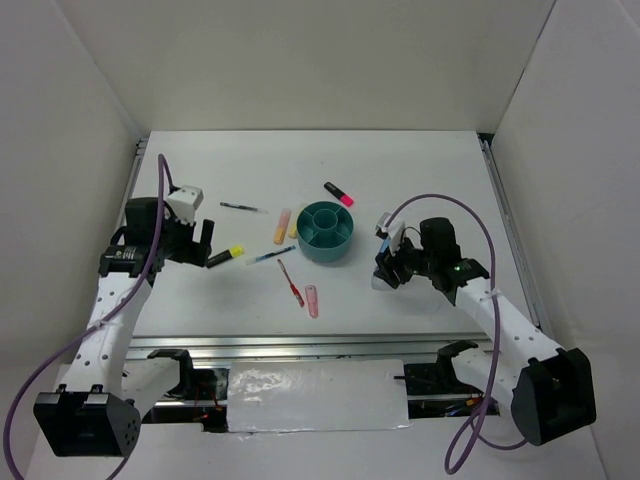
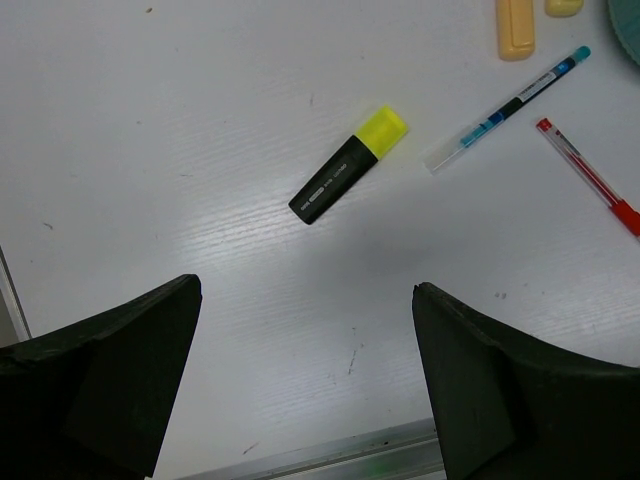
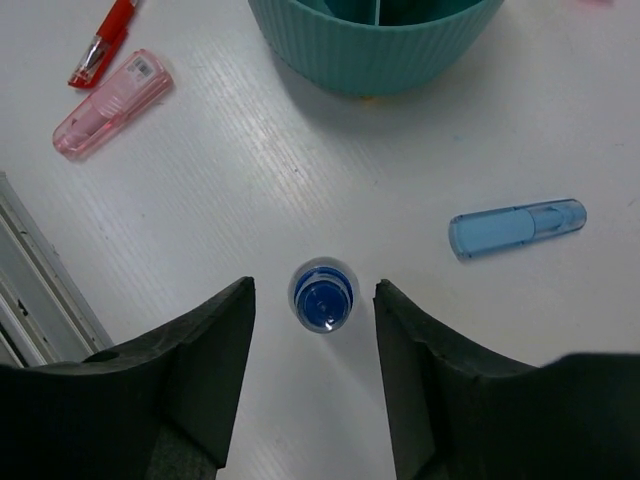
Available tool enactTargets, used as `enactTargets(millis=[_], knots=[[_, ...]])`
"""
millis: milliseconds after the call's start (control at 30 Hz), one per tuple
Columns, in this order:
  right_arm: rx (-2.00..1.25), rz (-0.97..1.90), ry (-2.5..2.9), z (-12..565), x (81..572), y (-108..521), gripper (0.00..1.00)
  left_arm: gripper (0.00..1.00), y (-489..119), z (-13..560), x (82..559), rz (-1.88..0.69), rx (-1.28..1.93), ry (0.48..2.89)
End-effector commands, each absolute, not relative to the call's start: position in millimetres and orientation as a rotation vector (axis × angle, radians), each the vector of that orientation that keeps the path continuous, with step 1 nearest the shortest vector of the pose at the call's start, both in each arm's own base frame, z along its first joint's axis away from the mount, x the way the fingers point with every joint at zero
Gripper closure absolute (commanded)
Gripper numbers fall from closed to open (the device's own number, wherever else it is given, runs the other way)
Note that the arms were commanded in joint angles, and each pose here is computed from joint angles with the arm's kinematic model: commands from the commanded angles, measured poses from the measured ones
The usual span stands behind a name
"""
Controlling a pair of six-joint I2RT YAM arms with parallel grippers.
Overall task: Sort the stationery into containers
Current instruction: Pick up the stationery from the center of the board, then place the stationery in the storage box.
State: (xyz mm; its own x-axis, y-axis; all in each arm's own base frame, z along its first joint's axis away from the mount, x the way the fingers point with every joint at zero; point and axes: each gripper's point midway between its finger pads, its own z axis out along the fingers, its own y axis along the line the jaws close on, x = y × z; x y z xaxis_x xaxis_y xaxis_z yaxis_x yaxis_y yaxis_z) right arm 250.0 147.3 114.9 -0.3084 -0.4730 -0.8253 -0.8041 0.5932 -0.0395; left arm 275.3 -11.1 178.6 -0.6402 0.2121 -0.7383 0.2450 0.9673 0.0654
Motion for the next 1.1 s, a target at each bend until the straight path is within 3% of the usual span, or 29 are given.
enactTargets(millis=[0,200,267,300,333,667,867,1067], knots=[[-1.028,0.524,1.882,138.0,263.8,161.8,0.43,0.01,-12.0,193.4,289.1,-0.046,0.331,2.225],[-1.025,0.530,1.912,135.4,270.9,161.3,0.64,0.02,-11.1,192.0,294.3,-0.040,0.343,2.231],[-1.009,0.535,1.905,145.0,276.3,162.9,0.80,0.02,-11.5,192.5,296.8,-0.039,0.346,2.227],[-0.998,0.541,1.903,151.0,278.1,164.1,0.96,0.02,-11.5,192.8,298.6,-0.042,0.346,2.227],[-0.975,0.542,1.895,159.4,281.2,164.7,1.00,0.02,-12.2,193.6,301.0,-0.046,0.350,2.222],[-0.896,0.638,1.650,302.6,313.3,212.1,1.00,0.01,-22.4,200.2,332.8,-0.088,0.374,2.200],[-0.950,0.662,1.615,319.3,328.8,239.8,1.00,0.02,-39.0,207.1,348.0,-0.125,0.435,2.169],[-0.970,0.650,1.648,299.4,360.3,257.9,1.00,0.02,-51.8,206.7,363.4,-0.175,0.446,2.167]])
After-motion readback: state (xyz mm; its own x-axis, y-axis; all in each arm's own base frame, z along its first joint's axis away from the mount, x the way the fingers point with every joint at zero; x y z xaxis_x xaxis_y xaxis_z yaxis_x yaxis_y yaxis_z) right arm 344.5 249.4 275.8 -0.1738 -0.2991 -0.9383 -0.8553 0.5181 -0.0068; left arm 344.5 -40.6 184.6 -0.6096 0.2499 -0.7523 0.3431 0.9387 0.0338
